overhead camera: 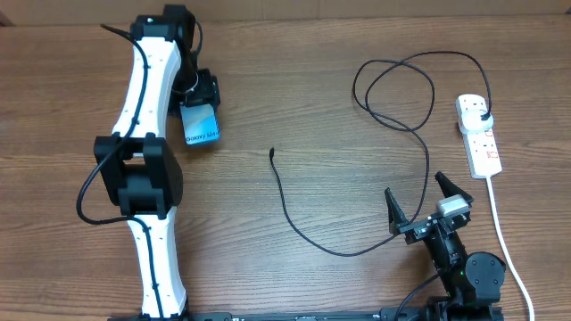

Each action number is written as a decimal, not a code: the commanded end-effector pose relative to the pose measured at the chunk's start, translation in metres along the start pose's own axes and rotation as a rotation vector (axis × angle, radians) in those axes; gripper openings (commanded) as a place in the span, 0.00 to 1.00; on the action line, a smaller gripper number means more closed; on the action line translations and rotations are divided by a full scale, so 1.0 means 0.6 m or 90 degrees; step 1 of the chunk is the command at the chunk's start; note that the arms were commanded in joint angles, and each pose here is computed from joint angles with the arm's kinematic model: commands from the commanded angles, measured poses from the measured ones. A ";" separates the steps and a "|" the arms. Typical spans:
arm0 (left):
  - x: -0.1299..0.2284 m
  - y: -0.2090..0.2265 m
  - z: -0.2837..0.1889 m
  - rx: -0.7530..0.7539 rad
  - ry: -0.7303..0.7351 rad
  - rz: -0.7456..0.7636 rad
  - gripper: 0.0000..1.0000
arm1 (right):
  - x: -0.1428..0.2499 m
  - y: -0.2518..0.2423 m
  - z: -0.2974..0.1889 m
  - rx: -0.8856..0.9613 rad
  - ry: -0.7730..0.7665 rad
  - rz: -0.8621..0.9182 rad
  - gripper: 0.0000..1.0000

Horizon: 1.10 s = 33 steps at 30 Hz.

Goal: Plug charger to phone and switch on socket

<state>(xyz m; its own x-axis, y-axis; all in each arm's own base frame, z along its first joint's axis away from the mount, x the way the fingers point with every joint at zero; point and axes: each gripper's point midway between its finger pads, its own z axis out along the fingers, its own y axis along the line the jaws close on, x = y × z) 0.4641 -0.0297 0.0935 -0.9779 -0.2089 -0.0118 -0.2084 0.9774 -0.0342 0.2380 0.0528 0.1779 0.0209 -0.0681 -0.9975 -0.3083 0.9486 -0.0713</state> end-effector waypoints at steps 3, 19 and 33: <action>-0.024 -0.020 -0.079 0.035 -0.069 -0.030 0.72 | 0.003 -0.001 0.000 0.003 -0.002 0.003 1.00; -0.001 -0.085 -0.147 0.192 -0.032 -0.191 0.66 | 0.003 -0.001 0.000 0.003 -0.002 0.003 1.00; 0.027 -0.152 -0.175 0.345 0.050 -0.179 0.57 | 0.003 -0.001 0.000 0.003 -0.002 0.003 1.00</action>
<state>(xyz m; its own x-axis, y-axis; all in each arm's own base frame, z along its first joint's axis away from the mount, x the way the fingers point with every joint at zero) 0.4672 -0.0972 0.1801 -0.8787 -0.4643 0.1112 -0.4640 0.7756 -0.4280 0.2380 0.0528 0.1779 0.0208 -0.0678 -0.9975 -0.3083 0.9487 -0.0709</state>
